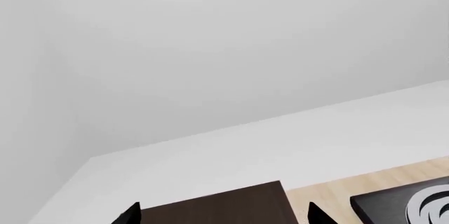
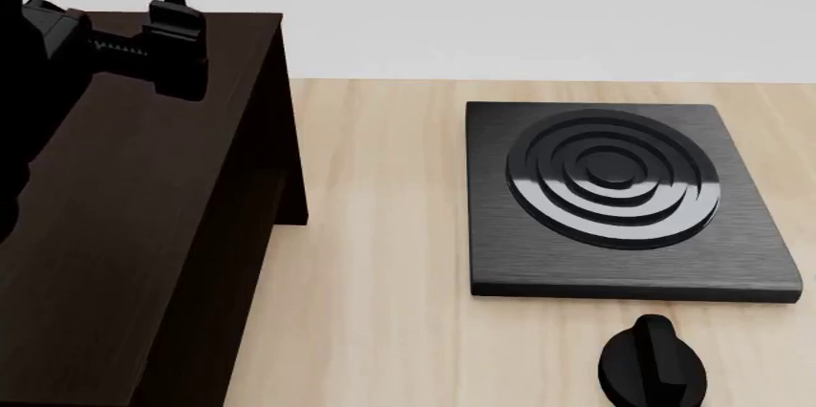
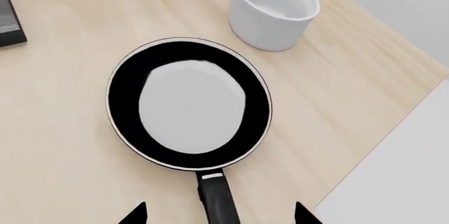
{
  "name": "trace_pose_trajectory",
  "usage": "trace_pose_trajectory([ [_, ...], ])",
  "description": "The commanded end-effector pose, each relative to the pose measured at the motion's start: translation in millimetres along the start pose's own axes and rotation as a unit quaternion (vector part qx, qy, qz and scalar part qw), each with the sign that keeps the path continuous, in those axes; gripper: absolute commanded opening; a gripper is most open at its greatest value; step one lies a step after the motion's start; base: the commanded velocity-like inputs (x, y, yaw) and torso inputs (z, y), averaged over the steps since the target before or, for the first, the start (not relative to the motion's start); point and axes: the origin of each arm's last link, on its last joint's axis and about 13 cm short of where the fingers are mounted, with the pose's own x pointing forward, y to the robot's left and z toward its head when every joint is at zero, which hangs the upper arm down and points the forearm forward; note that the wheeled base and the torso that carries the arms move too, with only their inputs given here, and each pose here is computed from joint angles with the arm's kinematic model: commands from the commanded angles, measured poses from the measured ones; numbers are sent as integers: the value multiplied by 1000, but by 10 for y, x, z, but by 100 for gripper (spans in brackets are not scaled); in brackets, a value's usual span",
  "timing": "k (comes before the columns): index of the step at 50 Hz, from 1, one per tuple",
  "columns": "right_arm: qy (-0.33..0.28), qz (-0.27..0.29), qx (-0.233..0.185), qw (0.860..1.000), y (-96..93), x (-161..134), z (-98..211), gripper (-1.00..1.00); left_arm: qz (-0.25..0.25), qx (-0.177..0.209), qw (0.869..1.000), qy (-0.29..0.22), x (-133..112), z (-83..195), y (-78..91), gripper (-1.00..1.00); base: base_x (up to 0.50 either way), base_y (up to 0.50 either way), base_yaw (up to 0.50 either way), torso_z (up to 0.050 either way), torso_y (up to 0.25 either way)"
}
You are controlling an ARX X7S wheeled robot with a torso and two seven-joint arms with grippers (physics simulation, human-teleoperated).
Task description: Put the frying pan under the cabinet shelf.
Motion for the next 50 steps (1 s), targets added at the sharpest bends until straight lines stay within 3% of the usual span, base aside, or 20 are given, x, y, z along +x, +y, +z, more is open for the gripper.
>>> trace_pose_trajectory([
  [1,14,-2,6,1000,21,138,-13,100,-1,2,1000,-2,3,20,-5,100,0,0,0,0,0],
  [50,77,-3,40,996,34,651,-93,100,6,9,1000,10,78,-29,-46,100,0,0,0,0,0],
])
